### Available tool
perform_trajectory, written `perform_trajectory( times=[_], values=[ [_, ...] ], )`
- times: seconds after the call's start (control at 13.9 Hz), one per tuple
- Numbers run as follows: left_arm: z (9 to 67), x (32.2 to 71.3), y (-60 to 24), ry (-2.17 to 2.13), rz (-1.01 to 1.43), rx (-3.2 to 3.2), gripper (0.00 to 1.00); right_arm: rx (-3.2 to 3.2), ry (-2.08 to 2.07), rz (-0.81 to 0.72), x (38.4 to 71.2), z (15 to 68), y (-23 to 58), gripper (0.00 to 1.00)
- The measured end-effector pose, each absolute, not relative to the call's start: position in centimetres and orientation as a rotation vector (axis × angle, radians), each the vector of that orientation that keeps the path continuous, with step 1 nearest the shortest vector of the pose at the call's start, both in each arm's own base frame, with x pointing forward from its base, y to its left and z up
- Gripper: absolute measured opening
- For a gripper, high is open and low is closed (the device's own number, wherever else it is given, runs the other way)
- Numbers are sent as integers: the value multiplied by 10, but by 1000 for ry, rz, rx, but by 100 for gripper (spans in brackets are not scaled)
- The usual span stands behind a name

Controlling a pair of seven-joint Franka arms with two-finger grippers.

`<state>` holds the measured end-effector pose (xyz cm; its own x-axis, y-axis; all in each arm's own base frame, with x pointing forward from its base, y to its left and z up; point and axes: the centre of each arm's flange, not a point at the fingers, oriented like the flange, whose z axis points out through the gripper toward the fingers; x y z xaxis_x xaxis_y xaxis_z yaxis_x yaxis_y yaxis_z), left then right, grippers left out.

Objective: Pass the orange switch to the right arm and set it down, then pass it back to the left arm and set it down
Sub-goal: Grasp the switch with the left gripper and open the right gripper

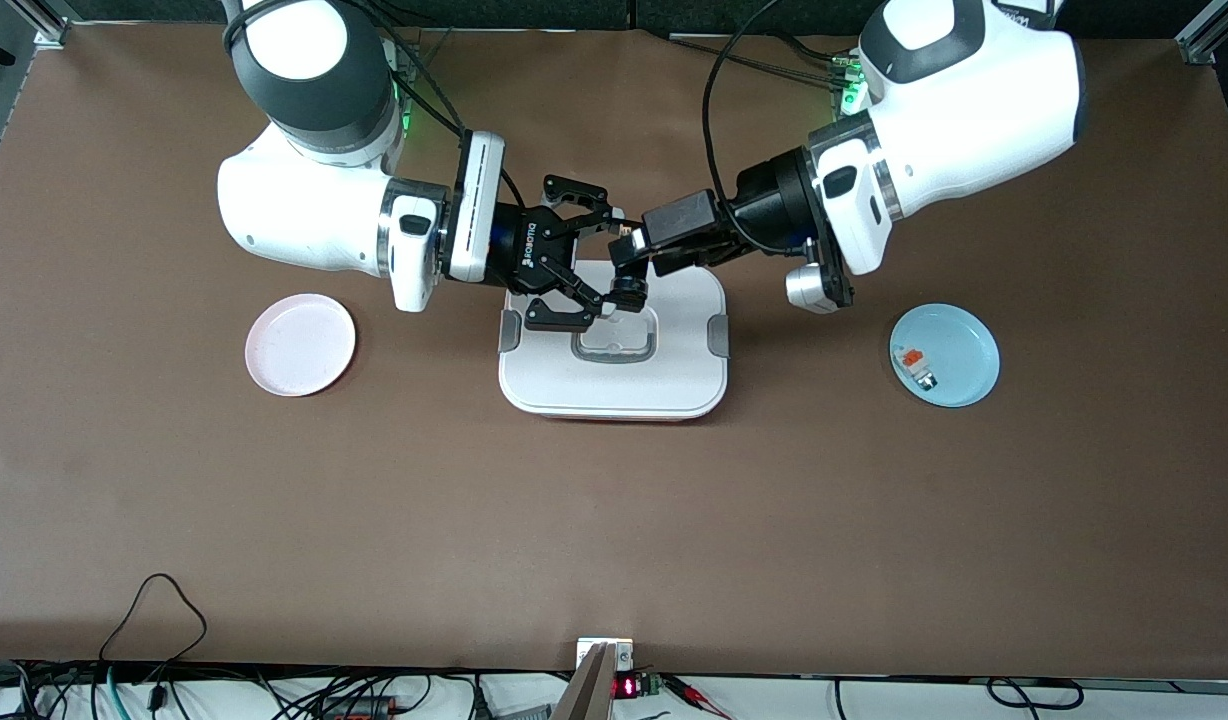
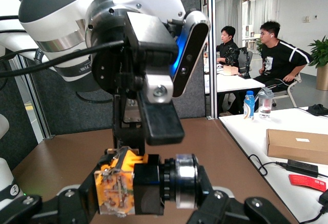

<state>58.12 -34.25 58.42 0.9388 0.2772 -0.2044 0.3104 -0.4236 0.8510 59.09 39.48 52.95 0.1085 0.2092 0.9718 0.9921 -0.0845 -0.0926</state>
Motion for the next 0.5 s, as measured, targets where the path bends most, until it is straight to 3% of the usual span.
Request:
perform_trajectory(
  times=[0.29, 0.36, 0.5],
  values=[
    [584, 579, -346, 413, -42, 2033, 79, -1469, -1252, -1078, 591, 530, 395, 73],
    [584, 577, -349, 408, -46, 2034, 79, -1469, -1252, -1079, 591, 530, 395, 73],
    [583, 575, -354, 401, -48, 2038, 59, -1469, -1252, -1082, 591, 530, 394, 73]
  ],
)
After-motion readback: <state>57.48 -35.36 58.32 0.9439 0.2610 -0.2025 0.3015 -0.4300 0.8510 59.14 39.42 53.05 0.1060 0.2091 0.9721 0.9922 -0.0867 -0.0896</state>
